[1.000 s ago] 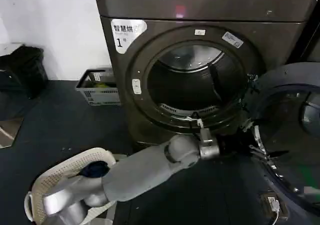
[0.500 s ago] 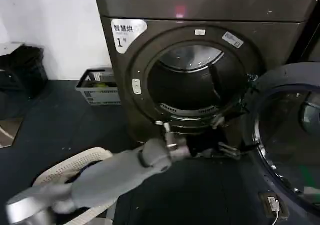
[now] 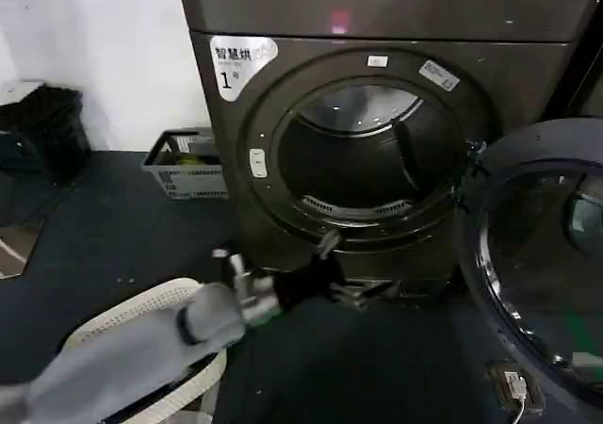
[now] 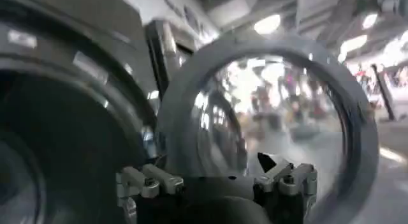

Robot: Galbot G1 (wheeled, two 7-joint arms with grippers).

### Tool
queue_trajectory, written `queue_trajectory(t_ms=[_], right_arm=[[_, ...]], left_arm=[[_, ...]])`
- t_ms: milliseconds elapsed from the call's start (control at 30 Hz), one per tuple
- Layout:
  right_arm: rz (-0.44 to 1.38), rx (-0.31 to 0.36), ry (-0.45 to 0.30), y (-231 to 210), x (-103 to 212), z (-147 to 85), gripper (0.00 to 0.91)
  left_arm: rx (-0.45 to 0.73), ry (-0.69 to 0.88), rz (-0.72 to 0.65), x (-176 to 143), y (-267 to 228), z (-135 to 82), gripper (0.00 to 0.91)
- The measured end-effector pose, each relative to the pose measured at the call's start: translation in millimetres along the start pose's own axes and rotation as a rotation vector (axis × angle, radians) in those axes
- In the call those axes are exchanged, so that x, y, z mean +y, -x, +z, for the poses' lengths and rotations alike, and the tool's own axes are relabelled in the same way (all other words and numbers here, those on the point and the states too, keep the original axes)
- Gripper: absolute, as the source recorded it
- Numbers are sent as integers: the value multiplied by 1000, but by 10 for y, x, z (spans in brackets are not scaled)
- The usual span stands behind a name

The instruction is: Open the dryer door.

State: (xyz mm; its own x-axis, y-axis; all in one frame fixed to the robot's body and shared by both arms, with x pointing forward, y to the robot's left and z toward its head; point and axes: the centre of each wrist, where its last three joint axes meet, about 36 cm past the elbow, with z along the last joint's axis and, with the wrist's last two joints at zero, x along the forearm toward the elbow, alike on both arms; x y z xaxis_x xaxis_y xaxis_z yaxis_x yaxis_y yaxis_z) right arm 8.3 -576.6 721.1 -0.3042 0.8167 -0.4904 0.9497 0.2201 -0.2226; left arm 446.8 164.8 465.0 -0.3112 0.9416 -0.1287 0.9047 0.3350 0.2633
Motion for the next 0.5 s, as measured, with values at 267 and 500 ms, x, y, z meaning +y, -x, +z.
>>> queue_trajectory(t_ms=[267, 500], right_arm=[[15, -15, -22, -13, 28, 26, 907], [37, -30, -28, -14, 9, -2, 907]], left_arm=[[215, 21, -19, -61, -669, -31, 907], [453, 27, -69, -39, -1205, -123, 907]])
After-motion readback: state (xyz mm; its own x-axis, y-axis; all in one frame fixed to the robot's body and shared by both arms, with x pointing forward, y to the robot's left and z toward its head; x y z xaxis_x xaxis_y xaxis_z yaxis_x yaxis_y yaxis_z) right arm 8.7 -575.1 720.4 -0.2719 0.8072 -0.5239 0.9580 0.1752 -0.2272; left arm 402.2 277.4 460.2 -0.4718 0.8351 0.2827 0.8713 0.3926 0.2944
